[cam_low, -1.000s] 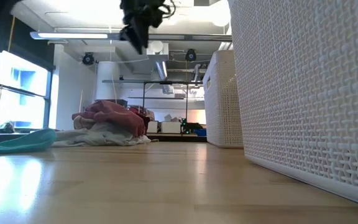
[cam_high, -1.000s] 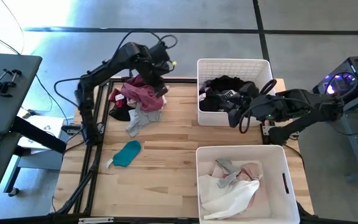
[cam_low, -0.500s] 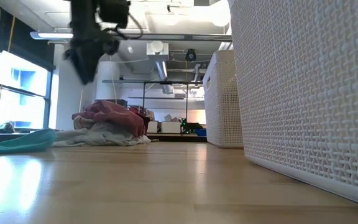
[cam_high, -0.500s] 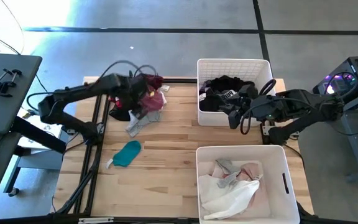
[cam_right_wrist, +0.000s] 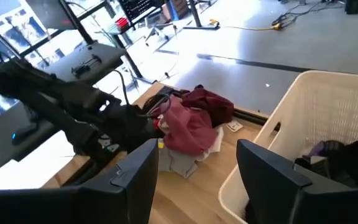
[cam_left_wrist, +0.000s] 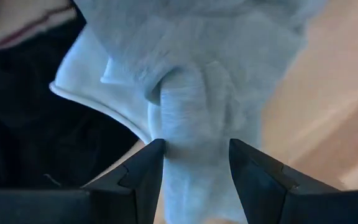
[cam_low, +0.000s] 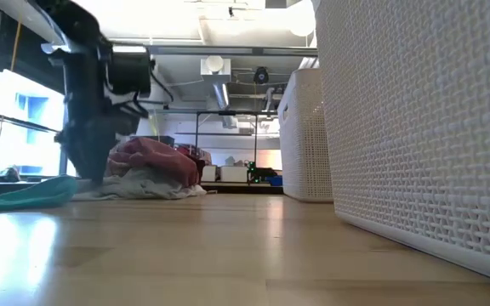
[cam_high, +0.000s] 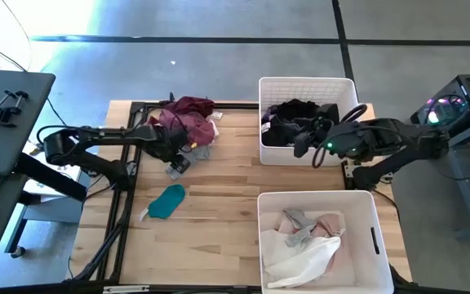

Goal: Sort clothes
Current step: Put the grey shirt into the bottom bin

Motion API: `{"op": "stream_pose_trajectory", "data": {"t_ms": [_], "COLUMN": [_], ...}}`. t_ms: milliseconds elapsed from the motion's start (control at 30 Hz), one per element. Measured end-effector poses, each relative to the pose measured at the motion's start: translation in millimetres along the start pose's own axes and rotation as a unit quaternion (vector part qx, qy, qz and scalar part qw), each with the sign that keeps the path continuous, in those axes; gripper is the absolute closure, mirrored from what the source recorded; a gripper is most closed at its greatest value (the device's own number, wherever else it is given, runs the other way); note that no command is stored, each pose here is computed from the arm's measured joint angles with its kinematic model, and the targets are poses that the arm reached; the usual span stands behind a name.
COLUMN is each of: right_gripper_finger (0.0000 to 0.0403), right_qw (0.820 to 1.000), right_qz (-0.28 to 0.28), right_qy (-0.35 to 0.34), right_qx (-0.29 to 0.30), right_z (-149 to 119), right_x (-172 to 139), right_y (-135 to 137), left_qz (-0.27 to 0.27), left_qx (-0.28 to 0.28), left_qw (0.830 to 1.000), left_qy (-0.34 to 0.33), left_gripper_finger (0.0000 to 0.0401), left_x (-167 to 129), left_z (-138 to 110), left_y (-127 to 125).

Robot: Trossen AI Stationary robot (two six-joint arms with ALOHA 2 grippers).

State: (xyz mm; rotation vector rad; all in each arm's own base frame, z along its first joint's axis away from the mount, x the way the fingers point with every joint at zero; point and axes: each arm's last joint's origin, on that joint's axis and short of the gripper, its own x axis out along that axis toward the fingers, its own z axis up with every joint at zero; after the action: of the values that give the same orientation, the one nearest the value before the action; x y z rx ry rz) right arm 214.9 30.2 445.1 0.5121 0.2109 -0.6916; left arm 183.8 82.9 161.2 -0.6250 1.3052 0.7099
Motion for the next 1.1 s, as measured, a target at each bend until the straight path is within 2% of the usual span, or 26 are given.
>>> {"op": "stream_pose_trajectory", "data": {"t_ms": [133, 267, 367, 467, 567, 700, 900, 1000, 1100], "right_gripper_finger": [0.0197, 0.0197, 0.0197, 0.0197, 0.0197, 0.0197, 0.0197, 0.0197, 0.0197], "right_qw": [1.0, 1.0, 0.999, 0.999, 0.999, 1.0, 0.999, 0.998, 0.997], "right_qz": [-0.013, -0.022, -0.019, -0.019, -0.012, 0.004, 0.036, 0.048, 0.053], "right_qy": [0.005, 0.022, 0.037, 0.036, 0.032, 0.012, -0.026, -0.042, -0.05], "right_qx": [0.009, -0.008, -0.011, 0.017, 0.016, 0.021, 0.031, 0.024, 0.022], "right_z": [-8.9, -20.3, -27.3, -30.8, -30.0, -21.8, -6.9, -1.4, 0.7], "right_x": [12.7, 26.5, 34.6, 40.0, 40.6, 34.7, 24.9, 21.8, 20.9], "right_y": [9.0, 18.0, 23.8, 28.4, 30.4, 30.0, 30.8, 31.6, 32.4], "left_qz": [-0.007, -0.082, -0.171, -0.236, -0.263, -0.286, -0.312, -0.331, -0.351], "left_qx": [0.022, 0.044, 0.045, 0.074, 0.093, 0.152, 0.25, 0.282, 0.302], "left_qw": [1.0, 0.994, 0.98, 0.96, 0.944, 0.909, 0.821, 0.784, 0.764], "left_qy": [-0.007, -0.053, -0.095, -0.131, -0.175, -0.261, -0.408, -0.443, -0.448], "left_gripper_finger": [0.0229, 0.0248, 0.0297, 0.0374, 0.039, 0.0398, 0.0399, 0.04, 0.04], "left_x": [14.9, 15.2, 7.3, -9.8, -41.8, -108.8, -221.1, -252.1, -260.9], "left_z": [-3.1, 6.5, 19.5, 35.1, 52.8, 76.1, 92.5, 90.5, 89.1], "left_y": [2.7, -4.9, -16.2, -26.6, -36.0, -50.6, -63.6, -64.1, -64.4]}}
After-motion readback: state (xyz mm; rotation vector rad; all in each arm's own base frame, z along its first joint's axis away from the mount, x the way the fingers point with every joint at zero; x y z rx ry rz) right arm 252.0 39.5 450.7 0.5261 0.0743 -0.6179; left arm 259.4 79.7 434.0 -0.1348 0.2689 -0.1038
